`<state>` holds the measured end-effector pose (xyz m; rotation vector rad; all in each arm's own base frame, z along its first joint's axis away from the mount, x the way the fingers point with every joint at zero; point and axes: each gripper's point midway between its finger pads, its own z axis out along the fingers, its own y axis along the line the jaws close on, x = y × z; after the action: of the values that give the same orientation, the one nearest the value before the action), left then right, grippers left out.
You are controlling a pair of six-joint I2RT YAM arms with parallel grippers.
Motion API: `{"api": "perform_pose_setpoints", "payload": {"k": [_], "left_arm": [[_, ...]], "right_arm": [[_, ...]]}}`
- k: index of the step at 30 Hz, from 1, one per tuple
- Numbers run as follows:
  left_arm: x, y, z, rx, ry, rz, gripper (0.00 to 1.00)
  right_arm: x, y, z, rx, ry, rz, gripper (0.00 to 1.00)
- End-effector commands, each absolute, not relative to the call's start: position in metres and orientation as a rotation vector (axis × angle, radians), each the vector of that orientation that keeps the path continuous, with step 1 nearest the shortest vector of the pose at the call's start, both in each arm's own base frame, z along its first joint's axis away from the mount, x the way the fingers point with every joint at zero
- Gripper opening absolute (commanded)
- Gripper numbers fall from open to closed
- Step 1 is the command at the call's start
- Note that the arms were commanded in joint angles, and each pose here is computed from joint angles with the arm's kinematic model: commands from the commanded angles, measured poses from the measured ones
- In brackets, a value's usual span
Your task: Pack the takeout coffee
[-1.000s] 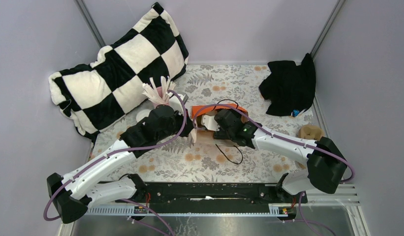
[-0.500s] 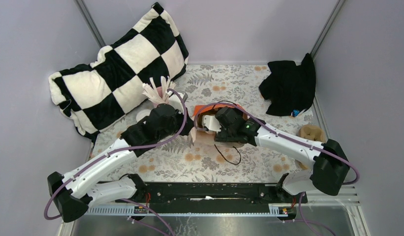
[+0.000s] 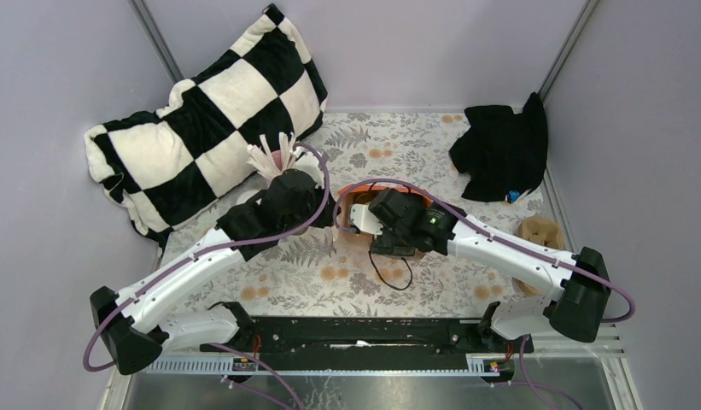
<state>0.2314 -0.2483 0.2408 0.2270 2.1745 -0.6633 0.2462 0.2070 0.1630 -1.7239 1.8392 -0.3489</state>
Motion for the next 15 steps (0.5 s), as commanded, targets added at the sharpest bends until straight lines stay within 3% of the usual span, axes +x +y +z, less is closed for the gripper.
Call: {"api": "perform_pose_setpoints", "payload": {"k": [1,15], "left_arm": [[0.238,-0.253,0.262,0.163,2.151,-0.688,0.0],[0.239,-0.26,0.268,0.127,2.206,-0.697,0.0]], "right_arm": [[0.232,0.213,0.191,-1.646,1.86,-0.292,1.0],[0.188,0.231,0.237,-1.479,2.005,0.012,1.0]]}}
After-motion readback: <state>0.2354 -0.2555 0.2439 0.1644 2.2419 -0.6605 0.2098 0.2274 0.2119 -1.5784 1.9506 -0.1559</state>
